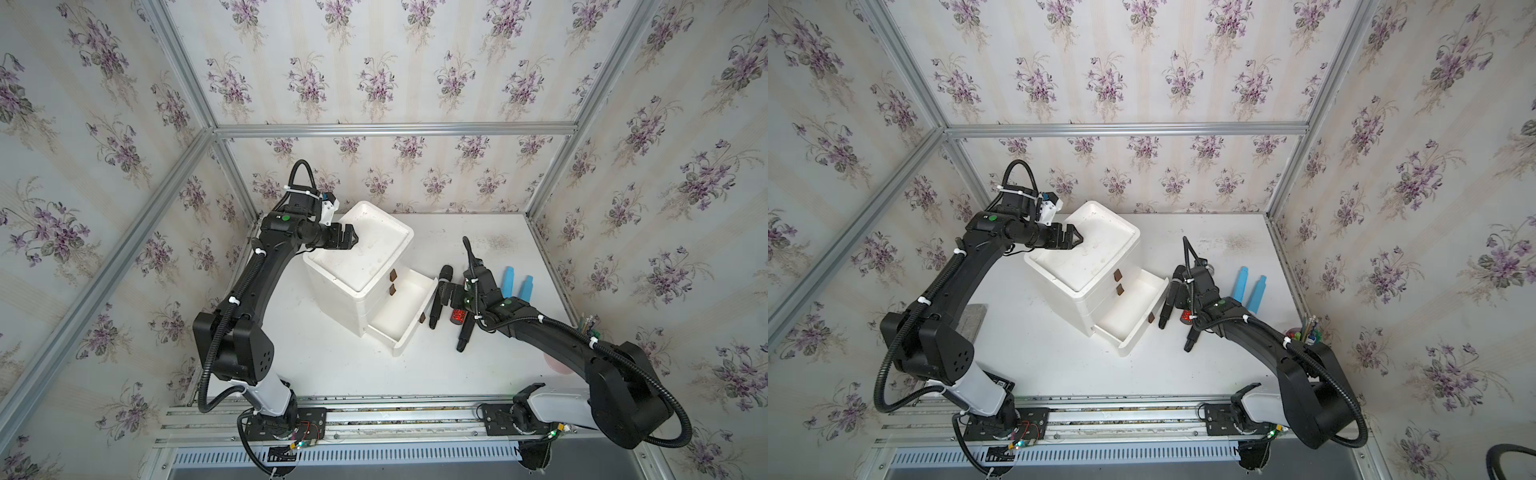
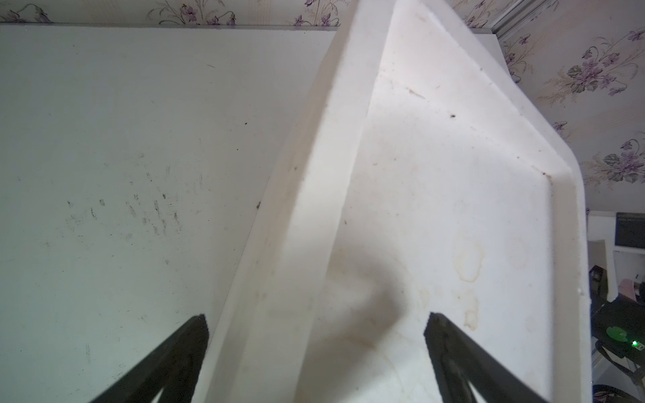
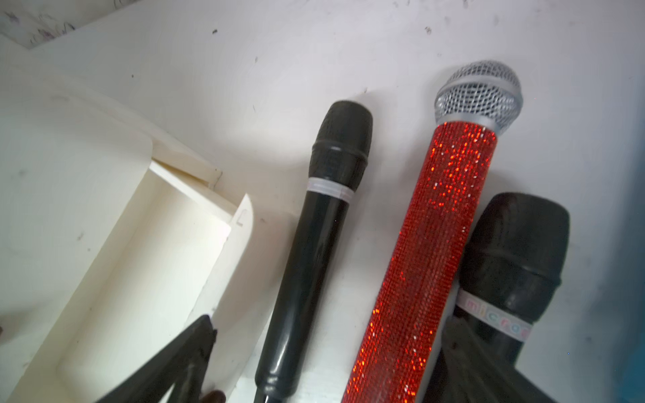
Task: Take the microphone out of the drawer
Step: Close the drawer of the storage box.
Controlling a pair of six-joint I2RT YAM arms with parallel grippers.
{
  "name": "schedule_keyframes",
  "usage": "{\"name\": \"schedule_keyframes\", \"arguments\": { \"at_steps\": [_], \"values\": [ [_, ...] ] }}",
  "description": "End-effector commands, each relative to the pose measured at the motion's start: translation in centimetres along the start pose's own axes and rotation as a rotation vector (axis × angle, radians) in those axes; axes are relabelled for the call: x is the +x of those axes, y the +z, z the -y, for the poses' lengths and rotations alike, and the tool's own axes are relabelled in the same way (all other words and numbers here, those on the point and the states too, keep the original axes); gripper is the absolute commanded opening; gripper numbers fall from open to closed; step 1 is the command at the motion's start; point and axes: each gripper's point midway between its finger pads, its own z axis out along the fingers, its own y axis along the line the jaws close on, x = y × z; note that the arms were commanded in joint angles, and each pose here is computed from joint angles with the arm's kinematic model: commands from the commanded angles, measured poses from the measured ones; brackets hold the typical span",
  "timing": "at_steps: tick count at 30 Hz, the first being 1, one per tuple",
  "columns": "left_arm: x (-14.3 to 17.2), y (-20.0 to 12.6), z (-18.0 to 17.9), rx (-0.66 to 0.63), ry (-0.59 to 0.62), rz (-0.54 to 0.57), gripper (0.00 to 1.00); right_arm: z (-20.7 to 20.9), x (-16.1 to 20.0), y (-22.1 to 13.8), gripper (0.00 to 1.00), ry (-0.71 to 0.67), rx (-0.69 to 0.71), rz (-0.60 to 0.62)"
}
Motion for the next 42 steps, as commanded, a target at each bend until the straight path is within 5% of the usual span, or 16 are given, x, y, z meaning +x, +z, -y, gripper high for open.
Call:
{"name": "schedule_keyframes", "arguments": {
  "at_steps": [1, 15, 42],
  "values": [
    [1.3, 0.0, -0.1, -0.001, -0.025, -0.048, 0.99, 0.5, 1.5, 0.1, 1.00, -0.005, 0.036, -0.043],
    [1.3, 0.0, -0.1, 0.001, -0.025, -0.049, 0.99, -4.3, 5.8, 0.0, 1.00, -0.084, -0.034, -0.124],
    [1.2, -0.2, 0.2, 0.010, -0.023, -0.044, 0.99, -11.2, 4.3, 3.9, 1.00, -0.120, -0.162, -0.119]
  ]
}}
